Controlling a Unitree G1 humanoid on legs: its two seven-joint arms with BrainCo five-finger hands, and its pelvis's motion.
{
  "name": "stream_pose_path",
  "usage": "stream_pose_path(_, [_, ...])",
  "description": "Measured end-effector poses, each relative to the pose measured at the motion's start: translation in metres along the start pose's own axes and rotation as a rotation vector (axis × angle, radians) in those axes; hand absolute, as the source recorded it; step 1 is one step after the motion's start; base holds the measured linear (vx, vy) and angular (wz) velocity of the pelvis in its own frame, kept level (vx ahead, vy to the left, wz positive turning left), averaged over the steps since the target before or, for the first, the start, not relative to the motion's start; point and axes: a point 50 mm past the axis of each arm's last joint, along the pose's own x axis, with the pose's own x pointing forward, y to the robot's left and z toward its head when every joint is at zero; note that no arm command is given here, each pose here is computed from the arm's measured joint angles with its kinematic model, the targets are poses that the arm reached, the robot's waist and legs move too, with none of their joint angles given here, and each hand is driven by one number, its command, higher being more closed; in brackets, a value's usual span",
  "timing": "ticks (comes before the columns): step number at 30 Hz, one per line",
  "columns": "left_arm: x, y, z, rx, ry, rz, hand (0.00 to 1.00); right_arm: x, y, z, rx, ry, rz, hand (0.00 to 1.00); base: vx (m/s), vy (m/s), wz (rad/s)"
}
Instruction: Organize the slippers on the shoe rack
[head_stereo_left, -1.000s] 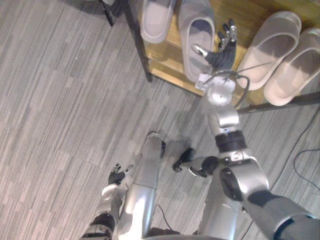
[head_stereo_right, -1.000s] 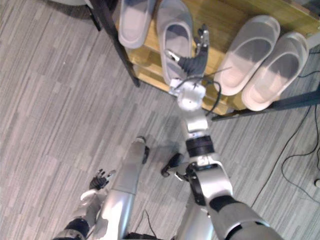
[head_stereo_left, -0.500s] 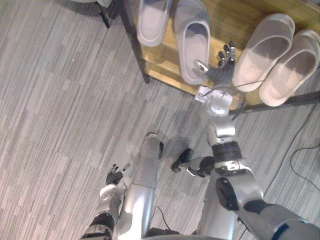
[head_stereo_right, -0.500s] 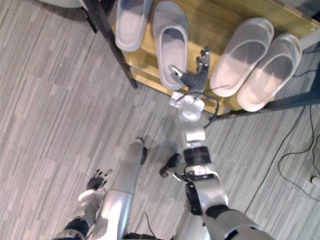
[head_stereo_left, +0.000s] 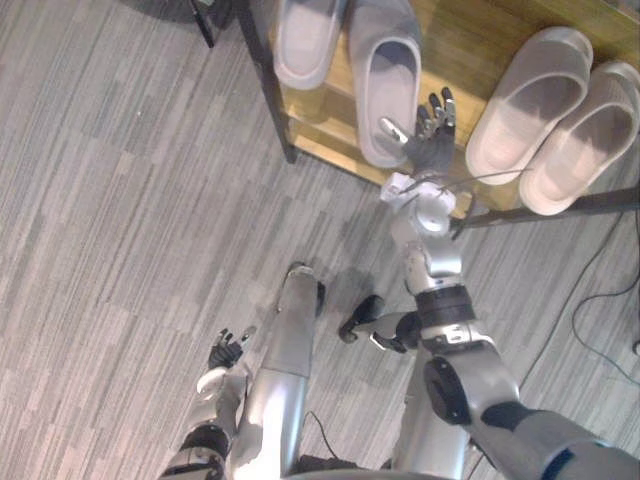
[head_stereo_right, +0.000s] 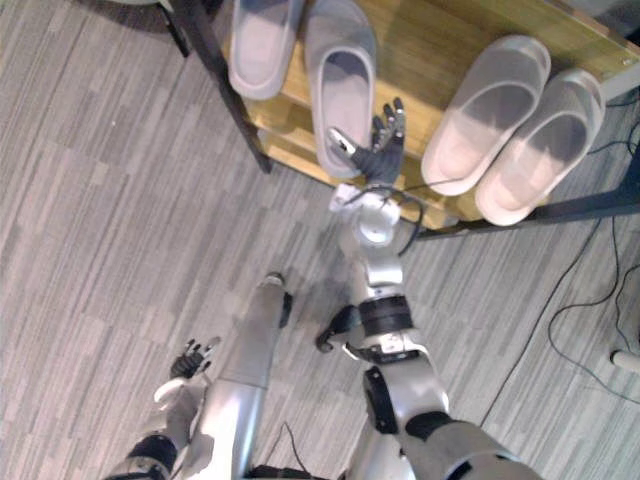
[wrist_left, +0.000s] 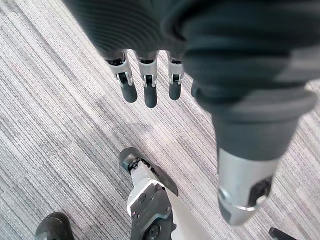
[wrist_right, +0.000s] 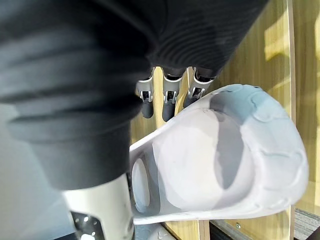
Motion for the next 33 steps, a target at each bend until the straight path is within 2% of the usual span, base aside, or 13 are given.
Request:
stream_pose_path(14, [0.001, -0.008, 0.002, -0.023, -0.004, -0.016, 0.00, 0.016, 0.021, 0.021, 0.128, -0.013, 0.007, 0.00, 0.00, 0.003, 0.04])
stream_pose_path(23, [0.001, -0.010, 0.002, -0.036, -0.005, -0.021, 0.00, 0.036, 0.021, 0.038, 0.146, -0.027, -0.024, 0.00, 0.00, 0.006, 0.02])
stream_pose_path(33, [0.001, -0.015, -0.002, -0.044, 0.002, -0.028, 0.00, 0.049, 0.012, 0.045, 0.090, -0.030, -0.048, 0.00, 0.00, 0.003, 0.01])
